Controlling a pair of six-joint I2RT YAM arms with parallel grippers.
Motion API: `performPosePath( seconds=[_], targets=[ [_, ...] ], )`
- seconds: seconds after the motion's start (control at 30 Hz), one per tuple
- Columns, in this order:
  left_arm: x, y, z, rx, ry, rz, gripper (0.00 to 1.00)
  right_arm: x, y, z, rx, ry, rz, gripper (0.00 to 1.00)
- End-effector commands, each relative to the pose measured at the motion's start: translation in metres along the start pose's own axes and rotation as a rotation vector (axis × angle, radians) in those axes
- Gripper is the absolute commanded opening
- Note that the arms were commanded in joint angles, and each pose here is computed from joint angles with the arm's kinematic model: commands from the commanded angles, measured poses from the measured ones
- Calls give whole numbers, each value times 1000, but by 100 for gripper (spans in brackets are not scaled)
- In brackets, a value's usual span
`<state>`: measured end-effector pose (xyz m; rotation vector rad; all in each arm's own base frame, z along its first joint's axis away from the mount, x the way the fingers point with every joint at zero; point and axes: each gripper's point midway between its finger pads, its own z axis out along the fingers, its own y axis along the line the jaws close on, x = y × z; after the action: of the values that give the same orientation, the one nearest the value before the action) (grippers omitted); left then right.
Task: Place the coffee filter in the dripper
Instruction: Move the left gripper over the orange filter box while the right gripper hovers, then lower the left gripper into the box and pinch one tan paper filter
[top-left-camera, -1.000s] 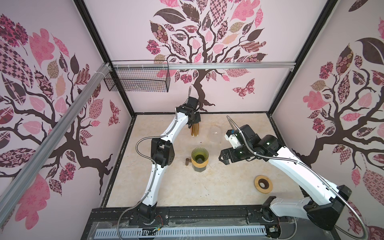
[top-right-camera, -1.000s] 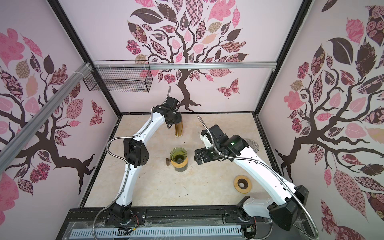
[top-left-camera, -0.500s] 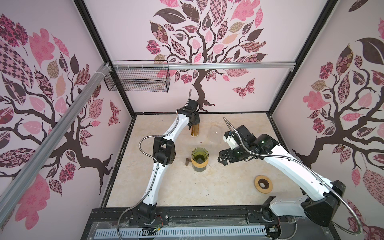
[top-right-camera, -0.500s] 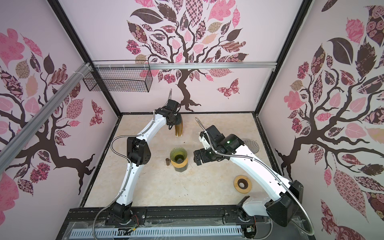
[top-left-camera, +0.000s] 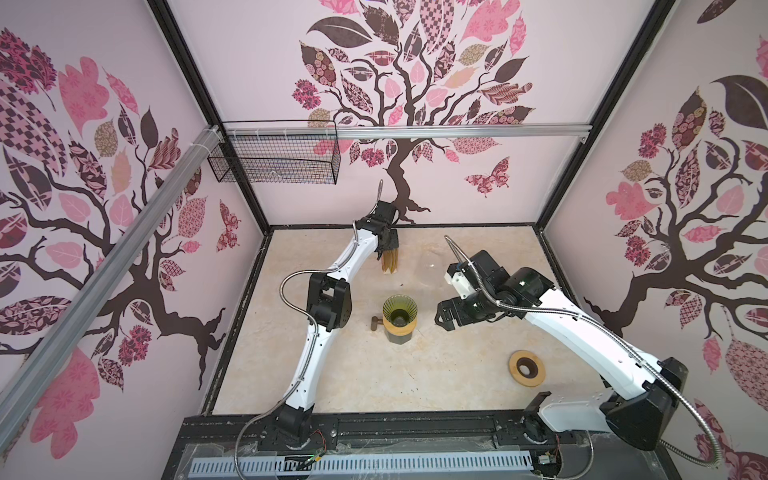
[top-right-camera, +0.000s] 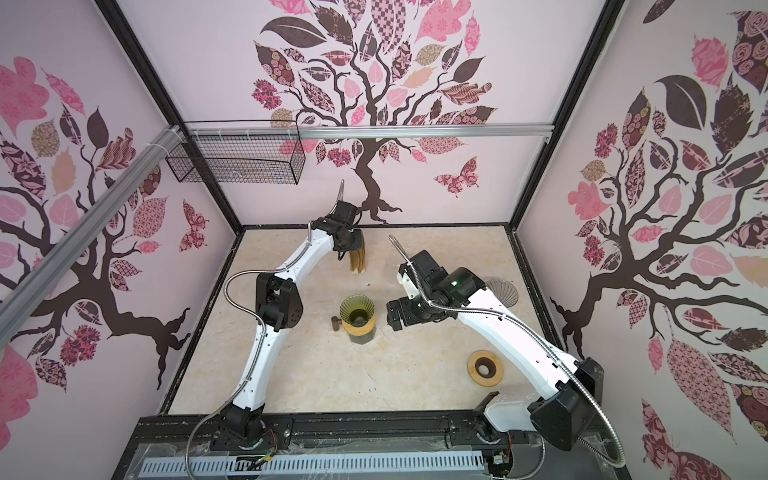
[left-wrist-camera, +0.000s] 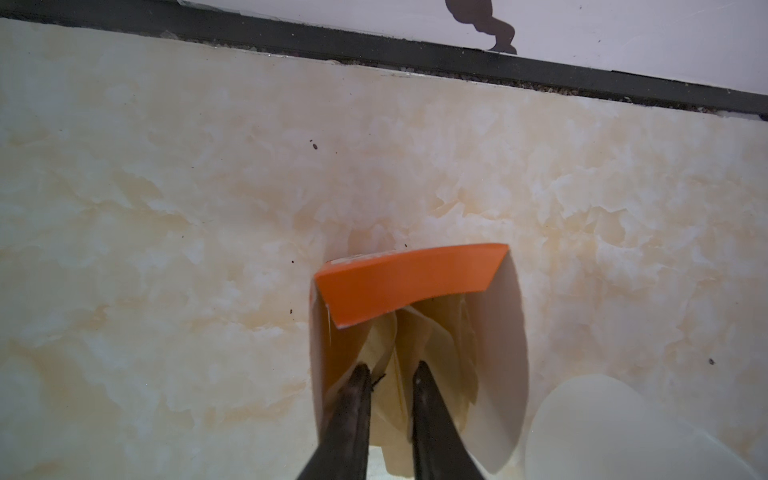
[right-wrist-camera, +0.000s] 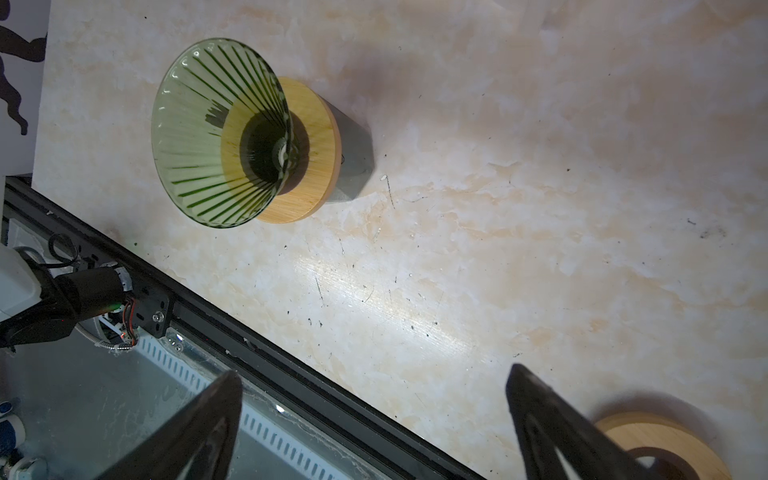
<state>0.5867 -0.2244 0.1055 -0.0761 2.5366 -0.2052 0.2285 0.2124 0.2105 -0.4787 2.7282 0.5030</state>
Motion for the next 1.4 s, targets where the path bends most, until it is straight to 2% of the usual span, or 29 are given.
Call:
performPosePath(
  seconds=[0.0, 0.07, 0.17, 0.3, 0.43, 0.77, 0.93, 1.37],
  targets=[
    [-18, 0, -3, -3, -58, 6, 18, -2, 0, 2, -1, 9, -6, 100],
    [-18, 1, -4, -10, -58, 4, 15, -3, 0, 2, 0, 7, -5, 100],
    [-22, -1, -10, 0, -68, -3, 14, -4, 1, 3, -2, 8, -6, 100],
    [-30, -4, -27, 19, -88, -10, 17, -3, 2, 5, -10, 16, -3, 100],
    [-36, -3, -41, 16, -112, -25, 15, -2, 1, 7, -9, 19, 1, 100],
    [-42, -10, -57, 54, -129, -30, 20, 4, 0, 14, -13, 45, 9, 100],
    [-45, -21, -55, 101, -137, -2, 22, 4, 1, 16, -14, 51, 7, 100],
    [-32, -19, -27, 80, -100, 22, 22, 6, -1, 23, -8, 72, 9, 100]
  ],
)
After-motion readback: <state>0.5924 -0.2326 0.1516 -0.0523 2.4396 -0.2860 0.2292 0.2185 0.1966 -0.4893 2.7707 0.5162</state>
